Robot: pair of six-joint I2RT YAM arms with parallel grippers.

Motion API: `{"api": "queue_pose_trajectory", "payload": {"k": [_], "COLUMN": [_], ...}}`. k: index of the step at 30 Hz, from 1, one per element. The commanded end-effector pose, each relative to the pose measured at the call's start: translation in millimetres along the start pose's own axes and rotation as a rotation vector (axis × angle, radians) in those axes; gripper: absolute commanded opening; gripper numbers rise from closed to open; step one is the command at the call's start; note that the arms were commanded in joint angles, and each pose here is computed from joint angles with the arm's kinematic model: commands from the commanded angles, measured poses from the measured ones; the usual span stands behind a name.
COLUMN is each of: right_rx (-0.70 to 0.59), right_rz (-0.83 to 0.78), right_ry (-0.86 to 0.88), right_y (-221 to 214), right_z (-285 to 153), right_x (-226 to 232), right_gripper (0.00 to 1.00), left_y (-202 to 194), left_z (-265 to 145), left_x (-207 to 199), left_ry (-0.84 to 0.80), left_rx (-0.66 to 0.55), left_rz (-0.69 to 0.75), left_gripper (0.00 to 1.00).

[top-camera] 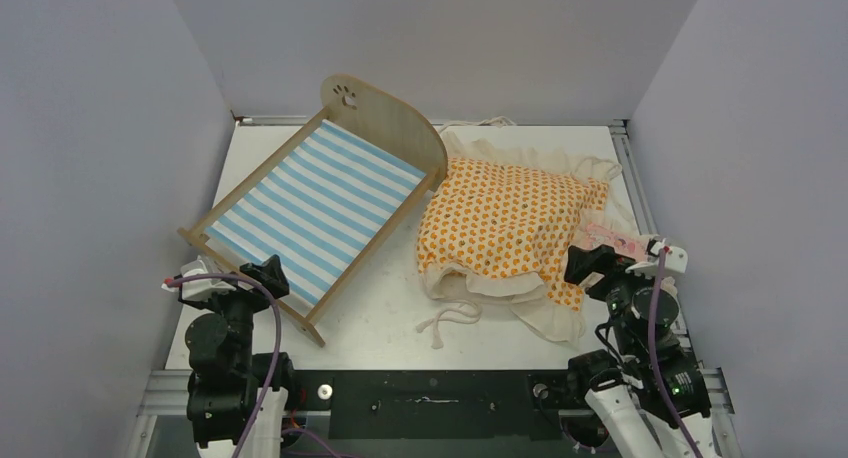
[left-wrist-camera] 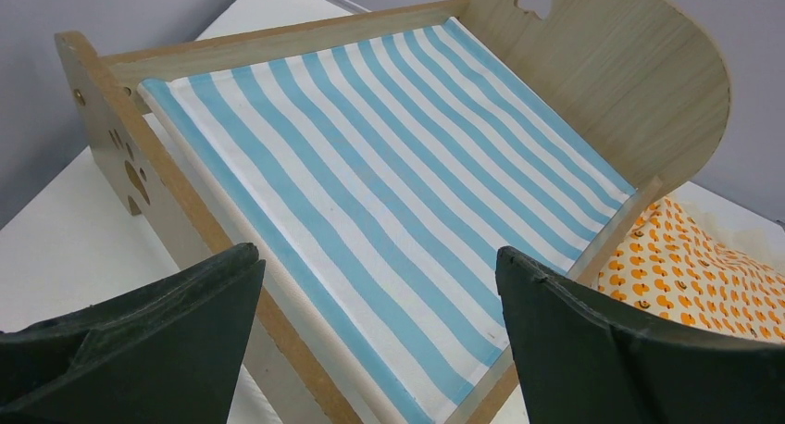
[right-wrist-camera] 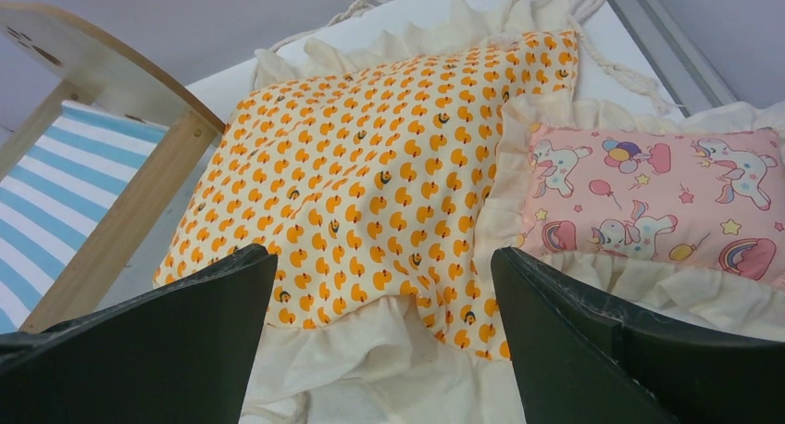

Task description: Set up the pet bed

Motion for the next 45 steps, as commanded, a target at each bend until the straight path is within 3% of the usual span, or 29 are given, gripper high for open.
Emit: {"api": "queue_pose_trajectory", "payload": {"k": [1, 8, 18, 25, 33, 40, 45], "right_rx": [0.038, 0.221, 0.476, 0.554, 0.590, 0.634, 0.713], "right_rz": [-0.034, -0.152, -0.333, -0.759, -1.079, -1.248, -1.318], "right_ry": [0.038, 0.104, 0.410, 0.460, 0.572, 0.648, 0.654], "right_y": [7.5, -6.8, -51.7, -91.1, -120.5, -160.5, -193.3], "right_z": [9.1, 40.1, 88.9, 131.2, 176.4, 180.4, 175.2], "right_x": [13.5, 36.5, 88.3, 134.9, 207.0, 239.9, 220.5], "right_gripper": [0.90, 0.90, 0.90, 0.90, 0.91, 0.94, 0.97], "left_y": [24.3, 22.4, 12.4, 14.4, 12.0, 9.7, 11.3], "left_z": [-13.2, -13.7, -14.6, -25.3, -27.5, -19.5, -16.4], "left_x": [-15.4, -18.9, -29.9, -40.6, -44.2, -40.5, -38.2], "left_ry": [-0.097, -0.122, -0.200, -0.302, -0.330, -0.275, -0.244], "left_rx": [-0.126, -0.116, -0.053, -0.080, -0.058, -0.029, -0.030], "left_rz": [0.005, 0.010, -0.004, -0.022, -0.020, 0.002, 0.002], "left_gripper": [0.96, 0.96, 0.96, 0.96, 0.96, 0.96, 0.96]}}
Point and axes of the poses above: each gripper's point midway between its finger pads, its own z axis out along the fingers, its own x axis along the line the jaws close on, y = z × x, the point moved 2 cm from there along -z, back along the fingers, and after that the axes turned 4 degrees about -z, right-handed, at the moved point
